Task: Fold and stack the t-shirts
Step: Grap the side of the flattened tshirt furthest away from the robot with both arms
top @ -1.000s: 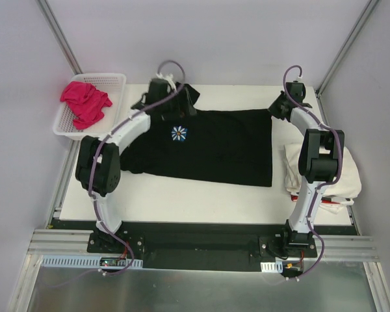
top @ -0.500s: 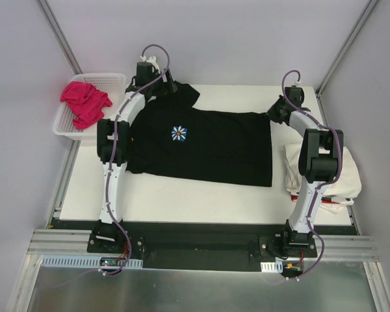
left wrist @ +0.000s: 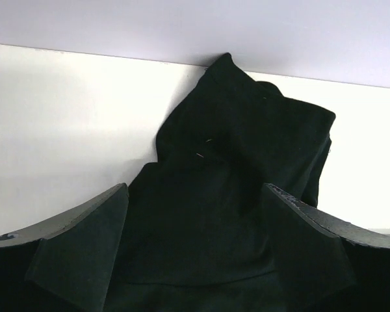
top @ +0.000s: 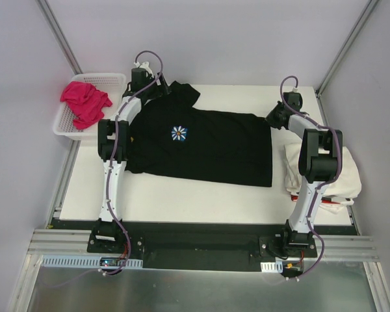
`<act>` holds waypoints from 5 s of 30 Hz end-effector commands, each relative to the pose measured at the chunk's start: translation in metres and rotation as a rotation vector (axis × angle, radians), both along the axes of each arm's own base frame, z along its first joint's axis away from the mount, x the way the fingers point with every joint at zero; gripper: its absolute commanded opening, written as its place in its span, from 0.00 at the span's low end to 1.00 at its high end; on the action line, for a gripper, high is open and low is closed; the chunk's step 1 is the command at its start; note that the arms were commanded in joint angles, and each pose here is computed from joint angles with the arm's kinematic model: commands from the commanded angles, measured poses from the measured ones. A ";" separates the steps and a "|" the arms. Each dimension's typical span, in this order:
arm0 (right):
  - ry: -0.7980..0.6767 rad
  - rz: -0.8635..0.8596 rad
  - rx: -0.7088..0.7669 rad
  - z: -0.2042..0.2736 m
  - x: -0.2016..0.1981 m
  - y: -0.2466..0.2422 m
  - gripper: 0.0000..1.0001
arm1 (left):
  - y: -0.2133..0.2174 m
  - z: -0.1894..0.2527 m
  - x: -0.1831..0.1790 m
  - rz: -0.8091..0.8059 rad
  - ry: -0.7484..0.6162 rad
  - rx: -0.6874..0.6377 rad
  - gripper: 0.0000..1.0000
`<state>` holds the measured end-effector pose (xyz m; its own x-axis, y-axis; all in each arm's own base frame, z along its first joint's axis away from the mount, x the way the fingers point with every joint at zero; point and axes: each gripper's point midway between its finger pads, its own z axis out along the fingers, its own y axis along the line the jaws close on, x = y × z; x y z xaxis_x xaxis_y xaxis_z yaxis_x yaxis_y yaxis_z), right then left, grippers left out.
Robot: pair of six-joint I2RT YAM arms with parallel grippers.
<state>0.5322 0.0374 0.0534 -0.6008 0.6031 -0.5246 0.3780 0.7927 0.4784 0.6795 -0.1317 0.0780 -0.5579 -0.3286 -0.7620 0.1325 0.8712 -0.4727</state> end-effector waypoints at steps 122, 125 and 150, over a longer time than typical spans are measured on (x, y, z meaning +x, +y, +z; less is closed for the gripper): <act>-0.141 0.019 0.068 0.070 -0.019 0.004 0.01 | 0.018 -0.012 0.024 0.114 0.080 -0.361 0.61; -0.138 0.018 0.069 0.068 -0.018 0.004 0.01 | 0.017 -0.014 0.023 0.112 0.089 -0.382 0.60; -0.121 0.027 0.081 0.059 -0.014 0.008 0.01 | 0.017 -0.008 0.028 0.128 0.063 -0.396 0.14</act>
